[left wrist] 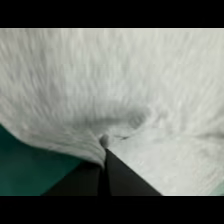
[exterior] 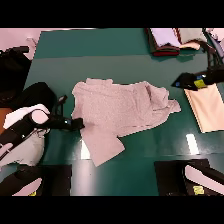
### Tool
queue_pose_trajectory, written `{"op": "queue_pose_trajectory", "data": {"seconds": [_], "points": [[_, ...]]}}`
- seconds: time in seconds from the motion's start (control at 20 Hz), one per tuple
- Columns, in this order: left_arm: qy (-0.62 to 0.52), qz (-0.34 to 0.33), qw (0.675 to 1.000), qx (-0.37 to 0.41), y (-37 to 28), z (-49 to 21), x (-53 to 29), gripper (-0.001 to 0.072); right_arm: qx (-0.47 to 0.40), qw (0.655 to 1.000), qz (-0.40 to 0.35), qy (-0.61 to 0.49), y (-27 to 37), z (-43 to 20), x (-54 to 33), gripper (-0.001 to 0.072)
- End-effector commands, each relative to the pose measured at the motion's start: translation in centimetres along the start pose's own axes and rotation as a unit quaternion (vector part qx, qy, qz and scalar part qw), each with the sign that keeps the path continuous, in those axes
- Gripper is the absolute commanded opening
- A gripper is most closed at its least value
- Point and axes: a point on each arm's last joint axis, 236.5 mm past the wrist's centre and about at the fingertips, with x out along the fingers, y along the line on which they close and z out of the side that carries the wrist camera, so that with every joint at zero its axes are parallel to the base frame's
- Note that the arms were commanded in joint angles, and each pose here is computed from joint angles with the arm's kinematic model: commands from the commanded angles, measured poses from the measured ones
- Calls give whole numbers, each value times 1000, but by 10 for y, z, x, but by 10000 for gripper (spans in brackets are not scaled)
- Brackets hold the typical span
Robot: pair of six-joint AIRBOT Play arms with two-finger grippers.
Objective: Fold the shirts.
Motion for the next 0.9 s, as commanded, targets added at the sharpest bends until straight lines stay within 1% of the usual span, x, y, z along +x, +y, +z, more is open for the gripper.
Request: {"op": "queue_pose_trajectory", "data": {"seconds": [0.0,0.15,0.3,0.45,0.6,0.65,0.8,0.85], "points": [[-44,32,998,28,9,48,-36,21,89,995,-19,44,-62,-46,6,449],[-87,33,995,37,3,81,-61,21,197,976,-10,88,-114,-100,30,452],[-93,30,995,37,0,85,-63,21,253,960,45,115,-119,-128,60,452],[-92,30,995,36,0,85,-63,20,259,954,64,137,-113,-138,89,450],[-91,30,995,36,0,84,-63,20,226,963,54,136,-102,-130,112,449],[-89,30,995,36,0,83,-63,21,215,968,51,122,-97,-121,116,408],[-85,30,995,36,0,82,-62,21,180,978,39,97,-87,-107,120,159],[-85,30,995,36,0,81,-62,21,171,980,40,96,-82,-106,119,39]]}}
